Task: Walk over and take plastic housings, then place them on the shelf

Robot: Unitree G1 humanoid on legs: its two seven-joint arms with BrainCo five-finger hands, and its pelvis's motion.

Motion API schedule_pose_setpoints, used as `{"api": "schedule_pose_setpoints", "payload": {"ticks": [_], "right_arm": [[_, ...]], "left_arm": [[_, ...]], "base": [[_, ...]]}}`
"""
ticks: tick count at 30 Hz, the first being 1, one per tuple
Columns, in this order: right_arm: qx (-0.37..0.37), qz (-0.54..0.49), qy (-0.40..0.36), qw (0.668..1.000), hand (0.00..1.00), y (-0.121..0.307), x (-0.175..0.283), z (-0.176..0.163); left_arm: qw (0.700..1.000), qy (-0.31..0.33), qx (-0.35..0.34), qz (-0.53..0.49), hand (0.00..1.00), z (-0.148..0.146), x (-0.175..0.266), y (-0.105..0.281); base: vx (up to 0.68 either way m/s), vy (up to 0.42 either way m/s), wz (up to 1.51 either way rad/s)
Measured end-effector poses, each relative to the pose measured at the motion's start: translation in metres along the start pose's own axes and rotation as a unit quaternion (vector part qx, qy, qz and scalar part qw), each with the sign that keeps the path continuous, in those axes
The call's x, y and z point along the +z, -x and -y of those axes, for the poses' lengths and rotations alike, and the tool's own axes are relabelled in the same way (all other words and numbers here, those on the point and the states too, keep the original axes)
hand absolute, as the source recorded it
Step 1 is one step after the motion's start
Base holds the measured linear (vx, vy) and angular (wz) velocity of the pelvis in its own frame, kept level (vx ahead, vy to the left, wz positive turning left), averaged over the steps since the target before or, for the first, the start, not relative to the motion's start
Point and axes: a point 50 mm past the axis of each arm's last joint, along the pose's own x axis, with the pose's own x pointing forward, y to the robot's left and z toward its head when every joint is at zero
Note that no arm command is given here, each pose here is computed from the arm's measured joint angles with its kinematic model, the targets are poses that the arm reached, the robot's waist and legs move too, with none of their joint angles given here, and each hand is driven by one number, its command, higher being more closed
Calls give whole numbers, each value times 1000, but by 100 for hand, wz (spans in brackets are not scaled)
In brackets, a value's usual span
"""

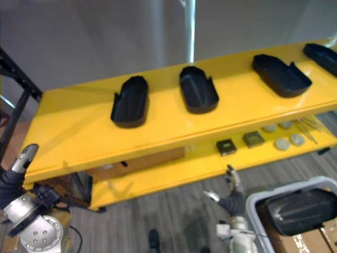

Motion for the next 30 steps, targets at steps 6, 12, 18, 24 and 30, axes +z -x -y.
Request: {"api": "schedule_pose_setpoints", "payload": {"ticks": [6, 12, 18, 24, 30], "right_arm": [[-51, 16, 1, 999, 0, -10, 5, 13], [-98, -60, 2, 993, 0, 0, -29, 25], [-115, -204, 13, 972, 0, 29, -85, 24], [-107, -237, 19, 965, 0, 38, -97, 22], [-80, -239, 20, 968, 0, 37, -97, 12]], "left_arm": [[992, -36, -42, -110, 0, 7, -54, -7], [990, -42, -37, -130, 0, 20, -77, -23], [988, -46, -58, -133, 0, 38, -97, -64], [987, -77, -62, -127, 0, 46, -104, -98], [986, -101, -60, -121, 0, 51, -106, -118]], "base": [[-12, 11, -46], [22, 17, -24], [32, 5, -7], [20, -4, -13], [2, 0, -1]]}}
